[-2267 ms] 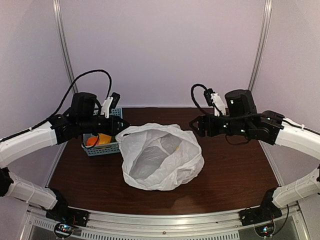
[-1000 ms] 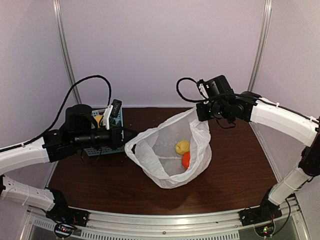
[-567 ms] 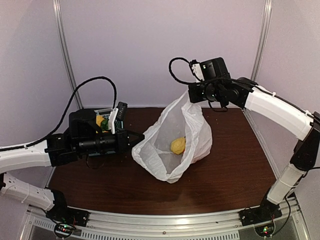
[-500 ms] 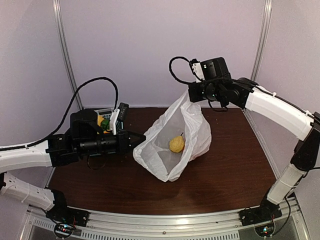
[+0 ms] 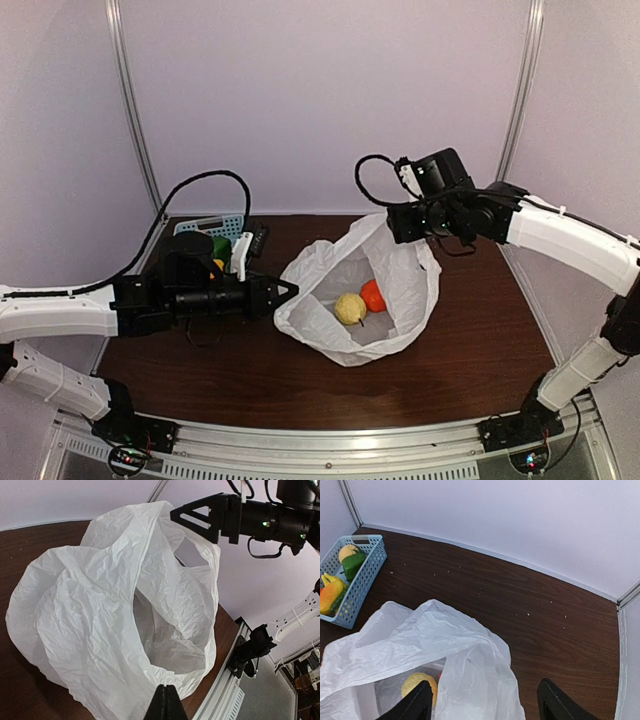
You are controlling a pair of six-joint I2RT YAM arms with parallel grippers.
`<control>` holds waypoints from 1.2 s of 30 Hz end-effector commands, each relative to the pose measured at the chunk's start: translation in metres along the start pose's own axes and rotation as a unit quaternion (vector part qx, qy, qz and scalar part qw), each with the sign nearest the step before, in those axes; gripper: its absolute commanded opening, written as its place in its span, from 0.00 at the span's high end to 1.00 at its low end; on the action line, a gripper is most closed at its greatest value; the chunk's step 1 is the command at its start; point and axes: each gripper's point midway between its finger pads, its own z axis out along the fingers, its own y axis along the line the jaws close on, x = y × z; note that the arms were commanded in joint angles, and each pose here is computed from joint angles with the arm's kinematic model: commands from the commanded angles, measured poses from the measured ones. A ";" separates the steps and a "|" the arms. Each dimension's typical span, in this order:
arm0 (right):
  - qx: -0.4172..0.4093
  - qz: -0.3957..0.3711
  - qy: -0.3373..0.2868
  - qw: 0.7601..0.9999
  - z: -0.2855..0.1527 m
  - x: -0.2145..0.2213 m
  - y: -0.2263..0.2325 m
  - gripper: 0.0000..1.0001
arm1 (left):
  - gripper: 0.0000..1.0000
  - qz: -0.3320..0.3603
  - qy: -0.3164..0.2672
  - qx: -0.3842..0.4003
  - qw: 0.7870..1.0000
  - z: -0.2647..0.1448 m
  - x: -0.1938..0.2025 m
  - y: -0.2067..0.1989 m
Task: Untie the knot of the plastic bag and take out the fruit
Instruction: Adjust the takeout bag at the center of the board, then reach into the gripper in the takeout bag.
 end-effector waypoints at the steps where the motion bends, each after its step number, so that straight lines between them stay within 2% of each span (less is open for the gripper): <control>1: -0.075 0.021 -0.054 0.996 -0.070 -0.035 0.012 0.25 | 1.00 0.000 -0.026 0.011 1.000 0.001 -0.012 -0.006; 6: -0.135 0.001 -0.045 0.990 -0.105 -0.016 0.048 0.23 | 1.00 0.000 -0.021 0.008 1.000 0.003 -0.009 -0.005; 9: -0.150 0.002 -0.015 0.989 -0.104 0.009 0.068 0.26 | 1.00 0.000 -0.020 0.007 1.000 0.003 -0.008 -0.004; 14: -0.168 0.037 0.038 0.984 -0.074 0.054 0.094 0.36 | 1.00 0.001 -0.017 -0.002 1.000 0.002 -0.005 0.000; 25: -0.151 0.071 0.094 0.981 -0.001 0.100 0.133 0.38 | 1.00 -0.003 -0.020 -0.019 1.000 0.000 -0.006 0.007; 36: -0.067 0.122 0.095 0.986 0.042 0.134 0.120 0.39 | 1.00 -0.016 -0.016 -0.029 0.999 -0.004 -0.005 0.009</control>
